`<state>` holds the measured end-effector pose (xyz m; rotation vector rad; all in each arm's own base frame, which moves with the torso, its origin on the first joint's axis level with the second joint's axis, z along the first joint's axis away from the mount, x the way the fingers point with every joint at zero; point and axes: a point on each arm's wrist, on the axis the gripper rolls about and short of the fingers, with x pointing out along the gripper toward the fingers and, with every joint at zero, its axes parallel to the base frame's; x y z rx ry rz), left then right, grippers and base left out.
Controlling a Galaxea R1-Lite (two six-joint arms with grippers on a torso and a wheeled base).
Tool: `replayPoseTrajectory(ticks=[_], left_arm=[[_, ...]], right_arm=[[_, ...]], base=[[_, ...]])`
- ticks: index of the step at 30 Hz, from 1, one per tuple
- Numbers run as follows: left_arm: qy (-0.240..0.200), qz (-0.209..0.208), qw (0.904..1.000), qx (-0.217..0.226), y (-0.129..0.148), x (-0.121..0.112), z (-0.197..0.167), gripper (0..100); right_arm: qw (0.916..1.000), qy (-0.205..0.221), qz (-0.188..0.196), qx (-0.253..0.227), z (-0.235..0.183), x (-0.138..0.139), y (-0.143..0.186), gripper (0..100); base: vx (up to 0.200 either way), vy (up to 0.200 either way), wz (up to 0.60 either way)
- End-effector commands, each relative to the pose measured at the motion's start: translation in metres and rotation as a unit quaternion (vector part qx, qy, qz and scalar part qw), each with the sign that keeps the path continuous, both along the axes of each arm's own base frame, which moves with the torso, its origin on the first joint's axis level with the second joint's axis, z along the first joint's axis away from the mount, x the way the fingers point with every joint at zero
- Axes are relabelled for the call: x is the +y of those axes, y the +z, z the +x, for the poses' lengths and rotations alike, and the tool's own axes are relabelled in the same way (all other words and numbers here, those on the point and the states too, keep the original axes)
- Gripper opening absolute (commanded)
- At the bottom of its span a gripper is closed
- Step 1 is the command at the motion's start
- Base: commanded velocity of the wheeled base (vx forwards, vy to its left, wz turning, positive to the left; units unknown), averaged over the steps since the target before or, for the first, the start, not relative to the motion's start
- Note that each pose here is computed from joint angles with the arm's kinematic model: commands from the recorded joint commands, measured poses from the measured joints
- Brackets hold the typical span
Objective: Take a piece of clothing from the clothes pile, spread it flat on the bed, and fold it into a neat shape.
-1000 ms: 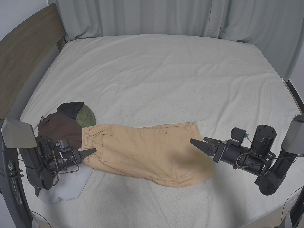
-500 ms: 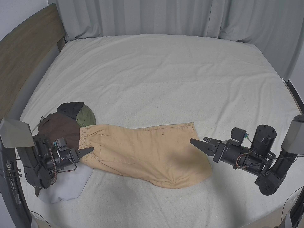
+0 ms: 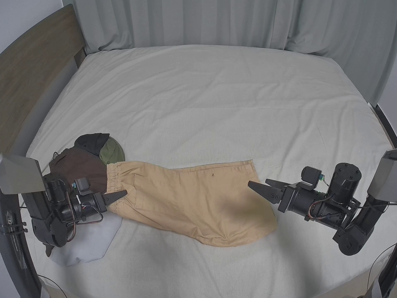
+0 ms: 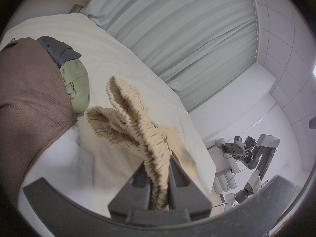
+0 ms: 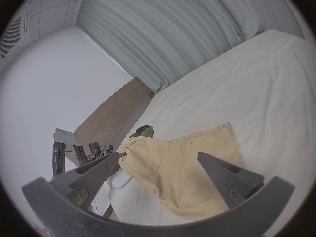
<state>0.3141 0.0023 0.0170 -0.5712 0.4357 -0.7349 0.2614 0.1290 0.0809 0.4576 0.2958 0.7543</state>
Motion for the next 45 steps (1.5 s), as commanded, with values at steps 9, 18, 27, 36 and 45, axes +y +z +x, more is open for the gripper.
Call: replayPoseTrajectory(ticks=[9, 18, 27, 36, 45], left_arm=[[-0.007, 0.000, 1.0000, -0.003, 0.004, -0.004, -0.003, 0], [-0.016, 0.001, 0.9999, -0.003, 0.005, -0.011, -0.005, 0], [-0.015, 0.006, 0.9998, -0.006, 0.008, -0.026, -0.005, 0], [-0.010, 0.011, 0.9998, -0.010, 0.009, -0.033, -0.005, 0], [-0.019, 0.008, 0.9998, -0.005, 0.009, -0.040, -0.006, 0]], right_arm=[[1.0000, 0.001, 0.000, -0.001, 0.000, 0.000, 0.000, 100], [1.0000, 0.001, 0.001, -0.001, 0.000, 0.001, 0.001, 100], [1.0000, 0.001, 0.001, -0.002, 0.000, 0.000, 0.001, 100], [1.0000, 0.001, 0.001, -0.003, 0.000, 0.001, 0.001, 100], [1.0000, 0.000, 0.001, -0.004, 0.000, 0.000, 0.002, 100]], base=[[0.000, 0.000, 0.00], [0.000, 0.000, 0.00], [0.000, 0.000, 0.00], [0.000, 0.000, 0.00], [0.000, 0.000, 0.00]])
